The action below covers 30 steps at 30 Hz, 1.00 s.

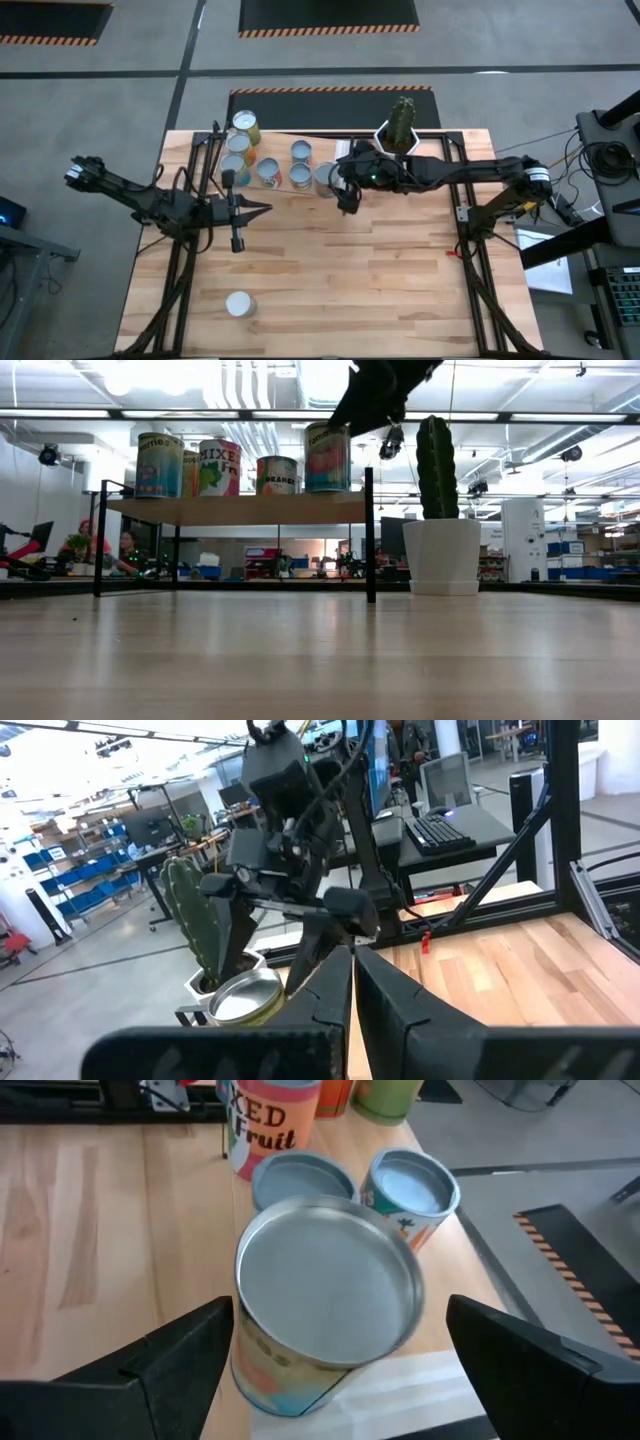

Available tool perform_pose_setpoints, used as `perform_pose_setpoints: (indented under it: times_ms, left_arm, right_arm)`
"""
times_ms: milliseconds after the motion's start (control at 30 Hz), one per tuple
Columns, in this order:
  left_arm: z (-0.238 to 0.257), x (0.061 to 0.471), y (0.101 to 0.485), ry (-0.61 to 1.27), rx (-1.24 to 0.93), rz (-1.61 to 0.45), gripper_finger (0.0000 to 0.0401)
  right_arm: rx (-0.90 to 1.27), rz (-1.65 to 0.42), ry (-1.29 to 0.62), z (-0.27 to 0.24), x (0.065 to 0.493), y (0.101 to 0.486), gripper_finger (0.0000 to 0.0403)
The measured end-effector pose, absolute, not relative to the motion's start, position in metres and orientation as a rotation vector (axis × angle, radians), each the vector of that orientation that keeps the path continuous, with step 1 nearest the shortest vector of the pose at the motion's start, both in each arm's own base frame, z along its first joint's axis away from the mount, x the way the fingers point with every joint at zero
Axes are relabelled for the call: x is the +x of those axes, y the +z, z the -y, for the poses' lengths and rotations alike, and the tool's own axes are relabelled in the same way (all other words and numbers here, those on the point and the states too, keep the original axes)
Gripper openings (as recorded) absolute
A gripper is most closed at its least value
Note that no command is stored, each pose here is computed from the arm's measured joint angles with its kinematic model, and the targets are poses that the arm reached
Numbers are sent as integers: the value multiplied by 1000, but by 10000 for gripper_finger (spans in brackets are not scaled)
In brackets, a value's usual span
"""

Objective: Pick and place cans onto a shelf
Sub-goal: Adjust the cans on the shelf

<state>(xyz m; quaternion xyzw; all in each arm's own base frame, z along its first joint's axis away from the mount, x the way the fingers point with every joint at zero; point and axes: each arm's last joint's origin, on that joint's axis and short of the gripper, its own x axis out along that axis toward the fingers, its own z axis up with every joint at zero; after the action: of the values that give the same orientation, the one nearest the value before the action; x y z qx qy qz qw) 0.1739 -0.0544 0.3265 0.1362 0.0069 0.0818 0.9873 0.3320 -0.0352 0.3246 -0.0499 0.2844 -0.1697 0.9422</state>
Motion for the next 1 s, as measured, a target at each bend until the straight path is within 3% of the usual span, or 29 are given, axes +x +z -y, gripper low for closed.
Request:
perform_pose_setpoints:
  times_ms: [467,1000]
  left_arm:
    - [50,164,334,188,313,20,0]
    - [48,160,333,185,325,1,0]
  right_arm:
    - [-85,-572,-347,34,323,392,320]
    - [-212,-589,-275,40,397,422,160]
